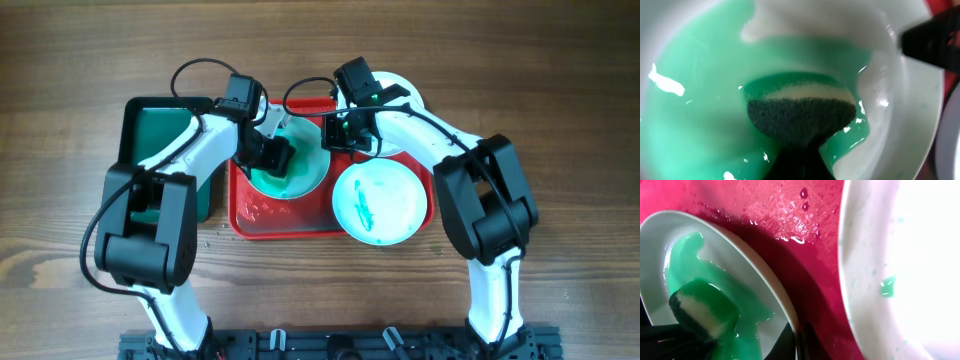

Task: Clean dirty plates on tray and stack at the side
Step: 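Scrub the held plate with the sponge in the left gripper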

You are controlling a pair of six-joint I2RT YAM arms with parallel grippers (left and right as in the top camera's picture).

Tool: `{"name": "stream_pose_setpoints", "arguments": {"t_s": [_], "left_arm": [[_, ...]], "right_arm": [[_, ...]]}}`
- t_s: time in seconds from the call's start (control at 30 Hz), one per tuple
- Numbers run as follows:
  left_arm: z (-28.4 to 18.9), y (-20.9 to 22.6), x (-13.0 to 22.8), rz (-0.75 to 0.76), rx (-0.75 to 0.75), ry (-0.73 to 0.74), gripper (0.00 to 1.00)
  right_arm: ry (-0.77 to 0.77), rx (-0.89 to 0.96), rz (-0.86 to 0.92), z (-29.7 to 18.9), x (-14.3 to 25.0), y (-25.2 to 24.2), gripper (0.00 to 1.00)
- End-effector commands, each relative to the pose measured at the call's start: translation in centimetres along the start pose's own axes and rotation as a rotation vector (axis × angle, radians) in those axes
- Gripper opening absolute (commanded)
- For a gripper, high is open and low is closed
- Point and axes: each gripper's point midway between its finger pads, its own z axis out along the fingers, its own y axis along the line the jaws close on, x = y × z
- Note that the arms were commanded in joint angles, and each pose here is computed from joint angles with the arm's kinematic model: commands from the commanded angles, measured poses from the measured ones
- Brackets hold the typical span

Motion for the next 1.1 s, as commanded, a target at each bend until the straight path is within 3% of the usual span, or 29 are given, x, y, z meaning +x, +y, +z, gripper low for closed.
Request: {"name": "stream_pose_setpoints", "arguments": {"t_s": [0.0,0.1,0.23,0.33,0.4,0.47,0.53,0.7,0.93,1.07], "left_arm": [[2.7,-2.2,-0.1,-0.078,0.131,-0.006,0.04],[2.7,-1.1,-2.1,-0.126,0.073,-0.084,0.04],[1.2,5.9,-5.2,-0.429,-0.294,-0.294,0.04],[-1.3,10.7,-4.4,-0.553,-0.596,-0.382,0.04],[-1.6,11.3,-3.1,-0.545,-0.654,-0.338,0.04],[-0.1,9.6,-1.4,-0.448,-0.567,-0.198,0.04],[2.1,4.8,1.0,-0.246,-0.287,0.001,0.04],[2.1,-2.4,5.2,0.099,0.148,0.193,0.04],[2.8,-3.6,1.7,0.204,0.167,0.047,0.04],[3.0,0.2,-2.7,0.092,-0.083,-0.111,0.04]], "right_arm": [[0.021,-0.028,0.019,0.6,0.5,0.7,0.04],[0.020,-0.027,0.020,0.6,0.5,0.7,0.04],[0.019,-0.025,0.021,0.6,0.5,0.7,0.04],[0.019,-0.024,0.021,0.6,0.5,0.6,0.04],[0.017,-0.022,0.021,0.6,0.5,0.6,0.04],[0.017,-0.022,0.021,0.6,0.5,0.6,0.04],[0.017,-0.022,0.020,0.6,0.5,0.6,0.04],[0.017,-0.022,0.021,0.6,0.5,0.6,0.04],[0.015,-0.023,0.021,0.6,0.4,0.6,0.04],[0.014,-0.023,0.020,0.6,0.4,0.6,0.04]]}}
